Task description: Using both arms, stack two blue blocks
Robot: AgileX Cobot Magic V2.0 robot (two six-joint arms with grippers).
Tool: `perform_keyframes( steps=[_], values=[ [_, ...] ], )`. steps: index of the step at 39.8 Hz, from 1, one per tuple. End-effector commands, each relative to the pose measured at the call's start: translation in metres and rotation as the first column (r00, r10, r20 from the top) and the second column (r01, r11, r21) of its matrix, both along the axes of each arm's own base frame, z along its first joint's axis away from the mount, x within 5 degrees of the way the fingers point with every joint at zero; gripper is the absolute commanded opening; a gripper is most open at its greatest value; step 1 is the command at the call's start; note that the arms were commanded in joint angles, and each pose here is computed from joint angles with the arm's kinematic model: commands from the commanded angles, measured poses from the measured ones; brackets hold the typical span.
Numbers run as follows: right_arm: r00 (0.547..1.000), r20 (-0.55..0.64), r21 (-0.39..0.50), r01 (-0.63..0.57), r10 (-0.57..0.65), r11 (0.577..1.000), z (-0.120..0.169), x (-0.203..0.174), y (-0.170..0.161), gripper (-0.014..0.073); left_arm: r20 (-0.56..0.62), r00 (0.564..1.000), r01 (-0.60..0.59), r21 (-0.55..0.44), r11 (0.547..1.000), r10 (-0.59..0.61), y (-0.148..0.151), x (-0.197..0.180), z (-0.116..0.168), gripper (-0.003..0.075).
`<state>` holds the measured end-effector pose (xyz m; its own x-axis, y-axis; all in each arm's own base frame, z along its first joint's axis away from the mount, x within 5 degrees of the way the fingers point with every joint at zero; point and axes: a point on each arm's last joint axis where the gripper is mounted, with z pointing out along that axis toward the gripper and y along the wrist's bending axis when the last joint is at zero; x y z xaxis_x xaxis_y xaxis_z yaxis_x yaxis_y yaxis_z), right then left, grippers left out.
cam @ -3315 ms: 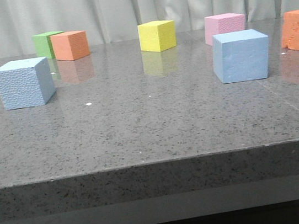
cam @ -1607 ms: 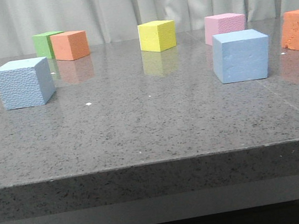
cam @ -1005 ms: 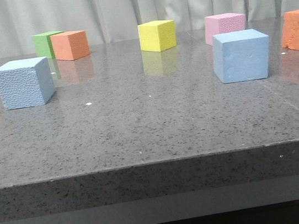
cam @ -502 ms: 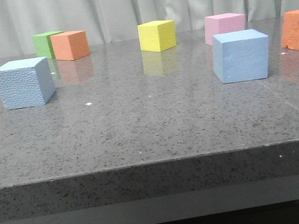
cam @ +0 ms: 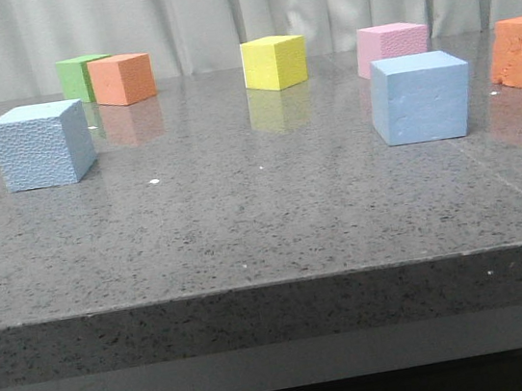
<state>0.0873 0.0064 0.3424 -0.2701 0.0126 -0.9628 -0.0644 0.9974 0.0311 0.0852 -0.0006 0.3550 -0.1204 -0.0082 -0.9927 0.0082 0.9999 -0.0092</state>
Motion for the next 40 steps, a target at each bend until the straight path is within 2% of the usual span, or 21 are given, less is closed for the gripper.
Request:
perform_keyframes(
  steps=[1,17,22,24,29,35,40],
  values=[
    [0.996,0.095,0.005,0.003,-0.003,1.000,0.017,0.002,0.000,0.0573,0.098,0.995,0.012,0.006,1.000,-0.013,-0.001,0.001,0.016,0.0565],
    [0.993,0.116,0.012,0.002,-0.003,1.000,0.019,0.002,0.000,0.0575,0.098,0.995,0.012,0.006,1.000,-0.013,-0.001,0.001,0.016,0.0477],
    [0.991,0.133,0.029,-0.004,0.000,1.000,0.028,0.001,0.001,0.0634,0.098,0.995,0.012,0.006,1.000,-0.013,-0.001,0.001,0.016,0.0447],
    [0.992,0.128,0.030,-0.005,0.001,1.000,0.032,0.001,0.001,0.0659,0.098,0.995,0.012,0.006,1.000,-0.013,-0.001,0.001,0.016,0.0434],
    [0.999,0.049,0.046,-0.019,0.017,0.999,0.043,0.008,0.003,0.0654,0.098,0.995,0.012,0.006,1.000,-0.013,-0.001,0.001,0.016,0.0404],
    [0.995,-0.033,0.076,-0.089,0.091,0.993,0.058,0.027,0.011,0.0654,0.098,0.995,0.012,0.006,1.000,-0.013,-0.001,0.001,0.016,0.0377],
    [0.964,-0.103,0.051,-0.241,0.245,0.969,0.068,0.050,0.024,0.0654,0.098,0.995,0.012,0.006,1.000,-0.013,-0.001,0.001,0.016,0.0365]
  ],
)
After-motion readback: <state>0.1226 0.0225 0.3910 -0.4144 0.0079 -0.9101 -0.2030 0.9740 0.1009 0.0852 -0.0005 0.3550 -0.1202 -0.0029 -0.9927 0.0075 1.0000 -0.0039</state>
